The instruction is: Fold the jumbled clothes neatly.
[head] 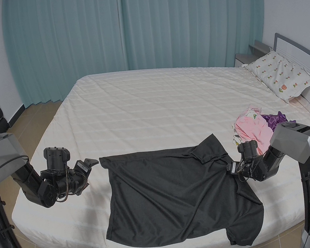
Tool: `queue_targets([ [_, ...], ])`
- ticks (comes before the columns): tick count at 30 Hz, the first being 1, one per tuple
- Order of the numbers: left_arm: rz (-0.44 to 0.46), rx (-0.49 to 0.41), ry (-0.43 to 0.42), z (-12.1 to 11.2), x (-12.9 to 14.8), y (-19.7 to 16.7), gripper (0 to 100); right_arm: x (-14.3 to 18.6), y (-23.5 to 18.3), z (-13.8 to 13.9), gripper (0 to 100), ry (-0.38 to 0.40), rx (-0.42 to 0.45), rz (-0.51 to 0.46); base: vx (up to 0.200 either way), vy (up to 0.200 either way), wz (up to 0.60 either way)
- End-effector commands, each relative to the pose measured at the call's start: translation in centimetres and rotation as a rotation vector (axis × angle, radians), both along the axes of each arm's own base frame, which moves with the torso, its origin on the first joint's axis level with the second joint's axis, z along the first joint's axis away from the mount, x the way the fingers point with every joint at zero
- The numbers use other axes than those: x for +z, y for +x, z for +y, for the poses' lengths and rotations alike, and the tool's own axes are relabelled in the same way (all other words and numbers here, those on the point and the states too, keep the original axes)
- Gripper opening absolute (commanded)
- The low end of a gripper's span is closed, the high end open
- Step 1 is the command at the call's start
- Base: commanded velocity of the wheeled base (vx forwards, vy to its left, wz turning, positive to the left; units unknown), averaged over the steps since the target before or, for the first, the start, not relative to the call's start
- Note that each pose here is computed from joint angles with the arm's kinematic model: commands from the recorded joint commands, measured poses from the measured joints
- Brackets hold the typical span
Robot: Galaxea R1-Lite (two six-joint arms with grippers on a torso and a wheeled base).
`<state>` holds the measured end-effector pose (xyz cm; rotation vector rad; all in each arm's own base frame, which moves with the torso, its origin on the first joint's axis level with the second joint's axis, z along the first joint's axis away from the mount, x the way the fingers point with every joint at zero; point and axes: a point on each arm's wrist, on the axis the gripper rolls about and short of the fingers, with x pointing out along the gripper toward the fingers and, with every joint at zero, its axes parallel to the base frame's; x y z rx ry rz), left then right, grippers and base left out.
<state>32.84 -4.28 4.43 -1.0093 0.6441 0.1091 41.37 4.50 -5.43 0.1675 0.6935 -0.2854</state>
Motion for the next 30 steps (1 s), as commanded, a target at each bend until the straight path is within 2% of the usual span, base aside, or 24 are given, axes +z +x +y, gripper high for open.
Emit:
queue_targets([
  [1, 0.006, 0.000, 0.001, 0.0, -0.2, 0.1, 100, 0.5, 0.2, -2.4, 100, 0.005, -0.055, -0.011, 0.000, 0.000, 0.00],
  [6, 0.010, 0.000, 0.001, 0.0, -0.3, 0.1, 100, 0.6, 0.4, -4.9, 100, 0.033, -0.115, -0.022, 0.000, 0.000, 0.00],
  [11, 0.014, 0.000, 0.002, 0.0, -0.5, 0.1, 100, 2.1, -0.2, -6.0, 100, 0.174, -0.063, -0.071, 0.000, 0.000, 0.00],
  [18, 0.029, -0.001, 0.007, 0.0, -1.2, 0.2, 100, 1.1, -0.5, -10.2, 100, 0.133, -0.121, -0.057, 0.000, 0.000, 0.00],
  [25, 0.011, 0.001, 0.008, 0.0, -1.5, 0.3, 100, 0.7, -0.8, -11.5, 100, 0.159, -0.135, -0.117, 0.000, 0.000, 0.00],
  [26, 0.013, -0.001, 0.008, 0.0, -1.5, 0.3, 100, 0.8, -0.8, -11.5, 100, 0.169, -0.129, -0.122, 0.000, 0.000, 0.00],
  [30, 0.035, -0.013, 0.014, -0.2, -2.0, -0.1, 100, 1.9, -2.2, -11.0, 100, 0.297, -0.024, -0.145, 0.000, 0.000, 0.00],
])
